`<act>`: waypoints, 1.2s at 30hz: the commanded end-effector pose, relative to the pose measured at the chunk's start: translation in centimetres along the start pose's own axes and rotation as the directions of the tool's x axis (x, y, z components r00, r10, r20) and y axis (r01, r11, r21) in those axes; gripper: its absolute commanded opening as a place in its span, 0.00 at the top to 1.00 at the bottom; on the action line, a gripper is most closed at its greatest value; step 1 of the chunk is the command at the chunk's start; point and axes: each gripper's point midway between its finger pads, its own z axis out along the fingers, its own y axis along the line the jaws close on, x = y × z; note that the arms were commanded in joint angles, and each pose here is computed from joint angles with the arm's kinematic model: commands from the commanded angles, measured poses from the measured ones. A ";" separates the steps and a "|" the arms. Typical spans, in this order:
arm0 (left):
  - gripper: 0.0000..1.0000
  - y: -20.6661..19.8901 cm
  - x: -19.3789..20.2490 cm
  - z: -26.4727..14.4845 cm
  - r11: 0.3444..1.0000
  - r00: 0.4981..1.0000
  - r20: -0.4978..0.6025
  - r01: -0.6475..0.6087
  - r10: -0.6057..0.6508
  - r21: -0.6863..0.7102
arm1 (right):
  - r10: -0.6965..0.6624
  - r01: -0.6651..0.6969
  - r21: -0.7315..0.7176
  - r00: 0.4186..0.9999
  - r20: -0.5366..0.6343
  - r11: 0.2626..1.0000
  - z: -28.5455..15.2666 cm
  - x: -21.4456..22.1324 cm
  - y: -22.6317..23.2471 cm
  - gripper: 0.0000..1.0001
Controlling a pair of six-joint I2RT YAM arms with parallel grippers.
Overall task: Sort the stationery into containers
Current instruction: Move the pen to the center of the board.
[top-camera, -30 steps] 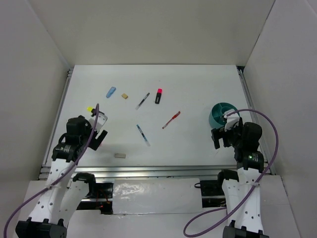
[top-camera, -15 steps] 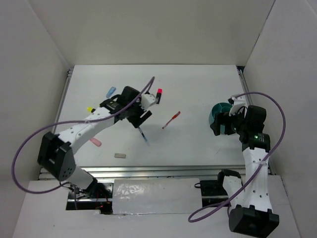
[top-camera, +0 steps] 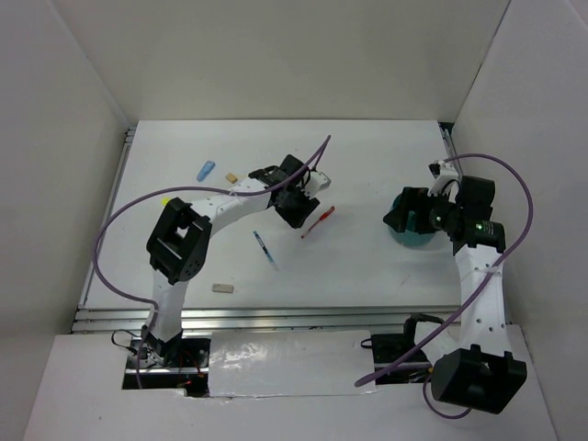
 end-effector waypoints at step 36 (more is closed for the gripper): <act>1.00 -2.9 -4.5 -5.5 0.930 0.945 0.237 0.137 -0.227 0.342 | 0.005 0.024 -0.232 0.992 0.127 0.972 -1.2 -9.0 5.3 0.02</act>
